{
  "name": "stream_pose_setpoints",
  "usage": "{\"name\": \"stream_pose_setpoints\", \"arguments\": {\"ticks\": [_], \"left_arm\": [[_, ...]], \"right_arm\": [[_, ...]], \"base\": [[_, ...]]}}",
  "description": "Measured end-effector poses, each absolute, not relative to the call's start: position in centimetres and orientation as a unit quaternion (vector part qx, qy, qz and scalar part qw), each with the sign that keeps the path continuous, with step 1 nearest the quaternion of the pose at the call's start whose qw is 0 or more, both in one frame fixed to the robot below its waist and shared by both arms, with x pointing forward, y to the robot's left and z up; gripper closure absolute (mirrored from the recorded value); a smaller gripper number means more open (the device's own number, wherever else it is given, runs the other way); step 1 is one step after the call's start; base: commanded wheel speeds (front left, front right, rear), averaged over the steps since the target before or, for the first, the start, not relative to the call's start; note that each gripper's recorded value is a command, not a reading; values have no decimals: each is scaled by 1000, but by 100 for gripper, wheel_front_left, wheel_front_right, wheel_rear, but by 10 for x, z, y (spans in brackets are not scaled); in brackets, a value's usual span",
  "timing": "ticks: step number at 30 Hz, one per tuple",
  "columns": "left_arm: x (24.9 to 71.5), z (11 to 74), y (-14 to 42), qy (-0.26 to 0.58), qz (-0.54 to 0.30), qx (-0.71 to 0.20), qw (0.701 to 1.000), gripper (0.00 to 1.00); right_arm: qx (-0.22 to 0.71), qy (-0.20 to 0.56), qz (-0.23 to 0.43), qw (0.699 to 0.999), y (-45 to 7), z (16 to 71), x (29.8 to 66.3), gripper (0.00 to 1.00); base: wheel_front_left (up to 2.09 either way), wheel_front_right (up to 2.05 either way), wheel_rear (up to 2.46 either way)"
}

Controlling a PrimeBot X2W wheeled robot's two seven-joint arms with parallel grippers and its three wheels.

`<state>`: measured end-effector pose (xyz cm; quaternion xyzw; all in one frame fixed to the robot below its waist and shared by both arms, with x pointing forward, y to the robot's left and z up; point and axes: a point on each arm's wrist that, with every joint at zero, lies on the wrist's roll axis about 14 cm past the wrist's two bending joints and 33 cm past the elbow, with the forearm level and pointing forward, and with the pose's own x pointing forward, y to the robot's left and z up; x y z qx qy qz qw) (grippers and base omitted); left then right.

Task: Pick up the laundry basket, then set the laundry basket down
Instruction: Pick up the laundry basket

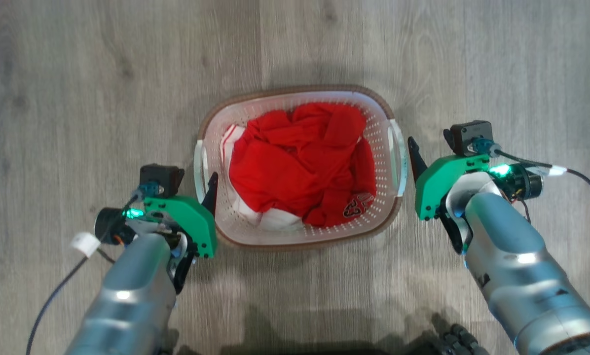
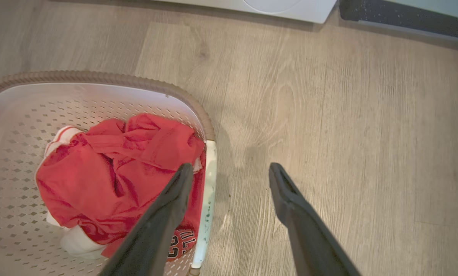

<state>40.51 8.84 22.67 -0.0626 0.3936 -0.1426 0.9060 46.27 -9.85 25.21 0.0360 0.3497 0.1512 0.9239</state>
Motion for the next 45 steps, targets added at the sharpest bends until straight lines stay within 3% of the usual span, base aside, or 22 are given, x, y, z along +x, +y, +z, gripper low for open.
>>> {"name": "stream_pose_setpoints", "arguments": {"ticks": [20,45], "left_arm": [[394,176,82,499,-167,-59,848,0],[398,136,80,557,-197,-26,806,0]], "right_arm": [[62,464,177,866,-75,192,448,0],[77,533,167,826,-72,143,451,0]], "base": [[0,0,0],[0,0,0]]}}
